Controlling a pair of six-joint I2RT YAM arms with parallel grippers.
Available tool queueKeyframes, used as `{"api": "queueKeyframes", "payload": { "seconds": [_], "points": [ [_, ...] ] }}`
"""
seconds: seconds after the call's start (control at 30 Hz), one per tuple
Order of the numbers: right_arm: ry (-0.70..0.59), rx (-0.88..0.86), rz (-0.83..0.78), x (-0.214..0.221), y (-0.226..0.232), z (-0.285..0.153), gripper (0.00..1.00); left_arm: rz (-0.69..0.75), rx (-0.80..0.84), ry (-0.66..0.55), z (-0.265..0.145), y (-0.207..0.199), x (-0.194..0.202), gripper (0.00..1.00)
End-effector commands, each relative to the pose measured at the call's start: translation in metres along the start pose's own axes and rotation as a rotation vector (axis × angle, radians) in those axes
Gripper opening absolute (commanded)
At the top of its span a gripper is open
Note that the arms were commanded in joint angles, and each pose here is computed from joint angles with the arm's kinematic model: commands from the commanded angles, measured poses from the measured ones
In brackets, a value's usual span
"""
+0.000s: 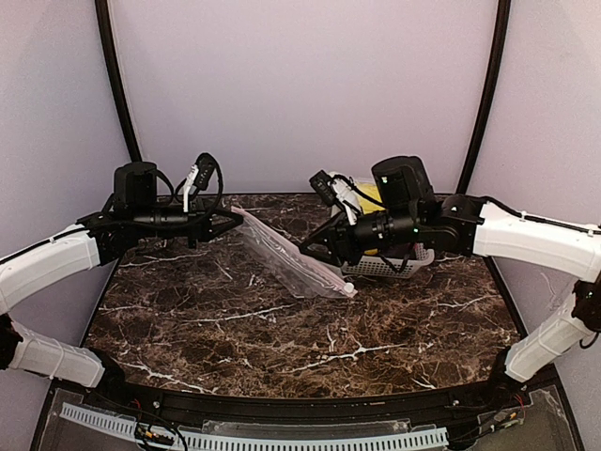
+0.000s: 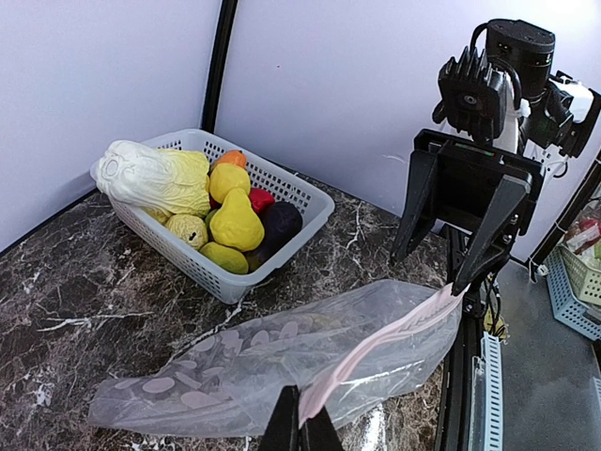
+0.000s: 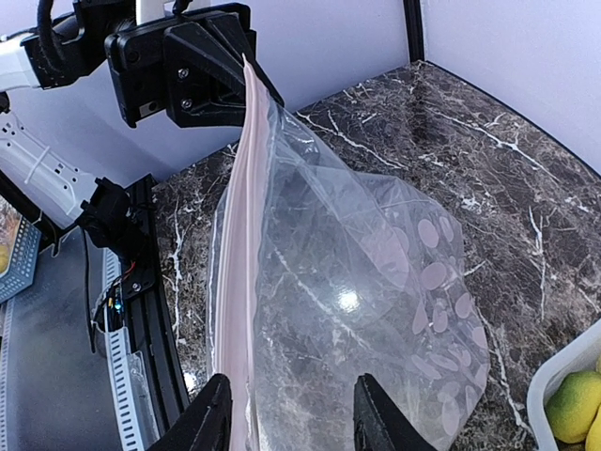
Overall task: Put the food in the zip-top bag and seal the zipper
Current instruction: Pass from the left arm to the right
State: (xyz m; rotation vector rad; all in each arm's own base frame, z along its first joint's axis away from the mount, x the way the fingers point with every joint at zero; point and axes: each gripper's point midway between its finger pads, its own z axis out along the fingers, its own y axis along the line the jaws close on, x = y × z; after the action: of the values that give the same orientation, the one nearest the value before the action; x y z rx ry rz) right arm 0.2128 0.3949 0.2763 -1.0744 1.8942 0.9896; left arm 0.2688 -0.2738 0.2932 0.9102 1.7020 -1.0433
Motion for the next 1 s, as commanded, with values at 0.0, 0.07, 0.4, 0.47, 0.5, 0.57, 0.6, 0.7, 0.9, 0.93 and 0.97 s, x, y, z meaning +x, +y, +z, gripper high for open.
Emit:
{"api": "queueKeyframes", "payload": {
  "seconds": [0.0, 0.07, 0.4, 0.47, 0.5, 0.57, 0.6, 0.7, 0.9, 0.93, 0.97],
  "points": [
    [-0.018, -0.026, -0.018, -0.011, 0.007, 0.003, 0.42, 0.023, 0.012, -0.007, -0.003, -0.007, -0.008, 0.01],
    [-0.015, -0.024, -0.018, -0.010, 0.007, 0.005, 0.40, 0.023, 0.010, -0.007, -0.003, -0.007, -0.008, 0.01],
    [0.013, -0.016, -0.014, -0.005, 0.003, 0.014, 0.32, 0.026, 0.000, -0.009, -0.003, -0.005, -0.008, 0.01],
    [0.019, -0.017, -0.013, -0.004, 0.003, 0.017, 0.30, 0.023, -0.006, -0.008, -0.003, -0.004, -0.008, 0.01],
    [0.023, -0.020, -0.013, -0.003, 0.003, 0.018, 0.29, 0.023, -0.006, -0.008, -0.003, -0.004, -0.008, 0.01],
    [0.026, -0.028, -0.014, -0.003, 0.004, 0.021, 0.27, 0.022, -0.009, -0.008, -0.003, -0.003, -0.007, 0.01],
    [0.027, -0.031, -0.014, -0.003, 0.005, 0.022, 0.26, 0.022, -0.011, -0.007, -0.003, -0.003, -0.007, 0.01],
    [0.024, -0.044, -0.017, -0.005, 0.009, 0.025, 0.20, 0.019, -0.012, -0.006, -0.003, -0.003, -0.007, 0.01],
    [-0.024, -0.070, -0.014, -0.016, 0.016, 0.023, 0.02, 0.018, -0.049, -0.008, -0.003, 0.003, -0.008, 0.03],
    [-0.034, -0.060, -0.014, -0.019, 0.016, 0.022, 0.01, 0.019, -0.059, -0.010, -0.004, 0.004, -0.008, 0.11],
    [-0.042, -0.044, -0.011, -0.022, 0.013, 0.020, 0.00, 0.019, -0.085, -0.010, -0.005, 0.008, -0.009, 0.16]
  ]
}}
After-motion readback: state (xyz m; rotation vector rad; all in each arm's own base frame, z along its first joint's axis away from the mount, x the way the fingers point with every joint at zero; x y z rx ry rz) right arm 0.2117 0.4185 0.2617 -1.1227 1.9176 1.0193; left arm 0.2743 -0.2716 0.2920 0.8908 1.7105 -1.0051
